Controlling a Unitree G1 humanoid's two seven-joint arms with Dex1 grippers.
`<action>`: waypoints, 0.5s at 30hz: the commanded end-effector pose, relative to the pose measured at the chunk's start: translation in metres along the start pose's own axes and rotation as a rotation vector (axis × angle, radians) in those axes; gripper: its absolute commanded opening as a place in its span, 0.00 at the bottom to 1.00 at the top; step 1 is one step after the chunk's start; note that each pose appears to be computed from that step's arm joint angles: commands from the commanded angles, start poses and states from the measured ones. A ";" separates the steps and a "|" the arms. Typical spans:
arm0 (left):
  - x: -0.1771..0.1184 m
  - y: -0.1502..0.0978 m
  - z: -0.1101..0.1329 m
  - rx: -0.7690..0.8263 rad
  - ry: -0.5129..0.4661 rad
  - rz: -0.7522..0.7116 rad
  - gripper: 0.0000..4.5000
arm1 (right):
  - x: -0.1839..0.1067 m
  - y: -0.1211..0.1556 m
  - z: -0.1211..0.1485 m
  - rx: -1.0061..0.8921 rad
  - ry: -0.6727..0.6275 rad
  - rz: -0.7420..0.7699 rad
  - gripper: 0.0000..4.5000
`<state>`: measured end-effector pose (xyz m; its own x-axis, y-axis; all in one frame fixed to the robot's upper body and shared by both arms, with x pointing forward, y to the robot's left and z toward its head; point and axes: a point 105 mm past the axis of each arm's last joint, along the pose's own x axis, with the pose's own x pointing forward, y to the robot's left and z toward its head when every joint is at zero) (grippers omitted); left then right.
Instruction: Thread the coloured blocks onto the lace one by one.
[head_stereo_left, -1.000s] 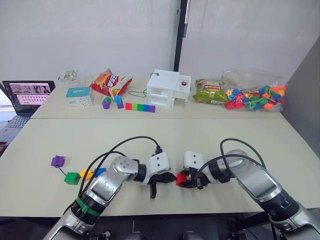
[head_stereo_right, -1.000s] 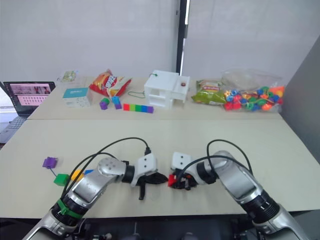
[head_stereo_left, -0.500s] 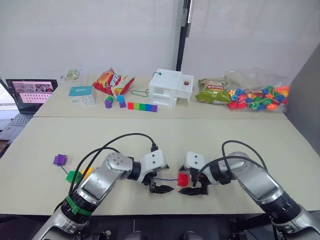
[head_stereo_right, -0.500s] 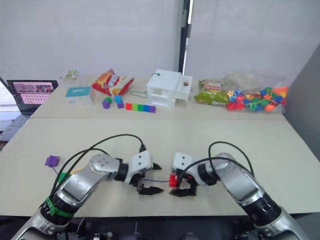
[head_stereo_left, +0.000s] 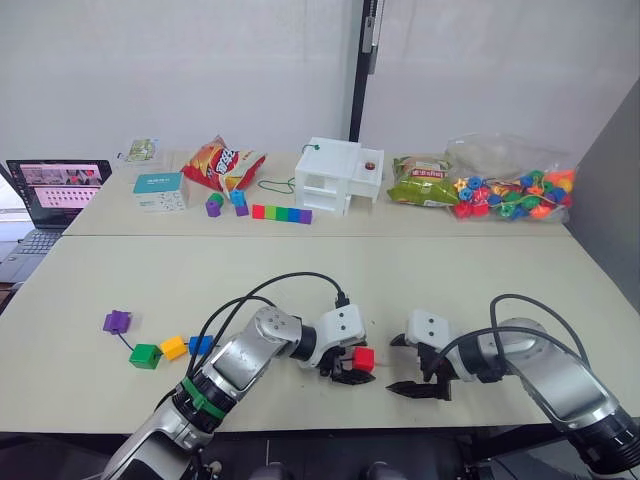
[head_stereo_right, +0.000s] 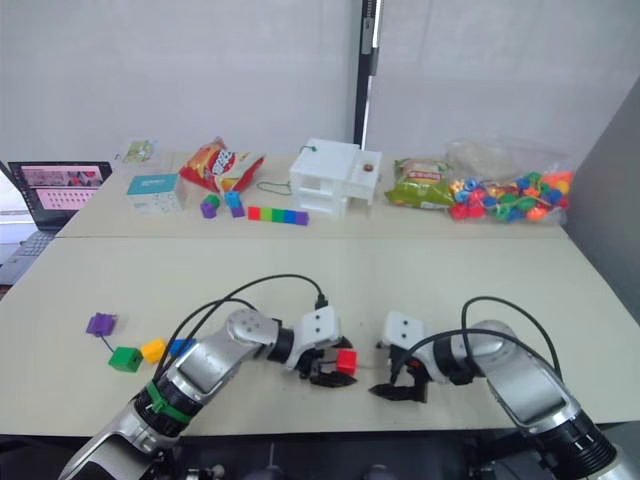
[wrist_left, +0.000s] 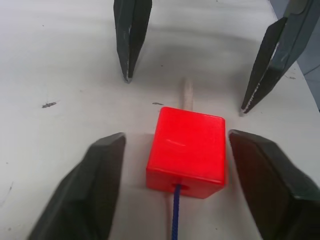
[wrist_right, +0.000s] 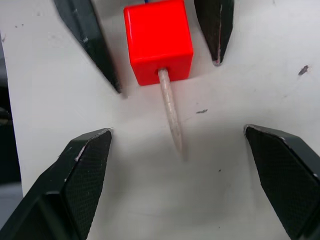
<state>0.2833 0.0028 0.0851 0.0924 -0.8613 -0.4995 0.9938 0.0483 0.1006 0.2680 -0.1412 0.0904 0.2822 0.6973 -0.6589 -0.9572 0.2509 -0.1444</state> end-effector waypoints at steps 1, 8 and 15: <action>0.002 -0.004 0.008 0.046 -0.017 -0.036 0.44 | -0.004 -0.005 0.003 -0.013 -0.027 -0.035 1.00; 0.001 -0.006 0.004 0.063 0.000 -0.052 0.27 | -0.001 -0.005 0.002 -0.016 -0.037 -0.029 0.94; 0.001 -0.006 0.003 0.068 0.009 -0.061 0.27 | -0.002 0.000 0.001 -0.038 -0.047 -0.014 0.44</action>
<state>0.2787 0.0028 0.0827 0.0453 -0.8564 -0.5143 0.9942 -0.0116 0.1068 0.2667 -0.1397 0.0868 0.2789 0.7220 -0.6332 -0.9598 0.2304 -0.1600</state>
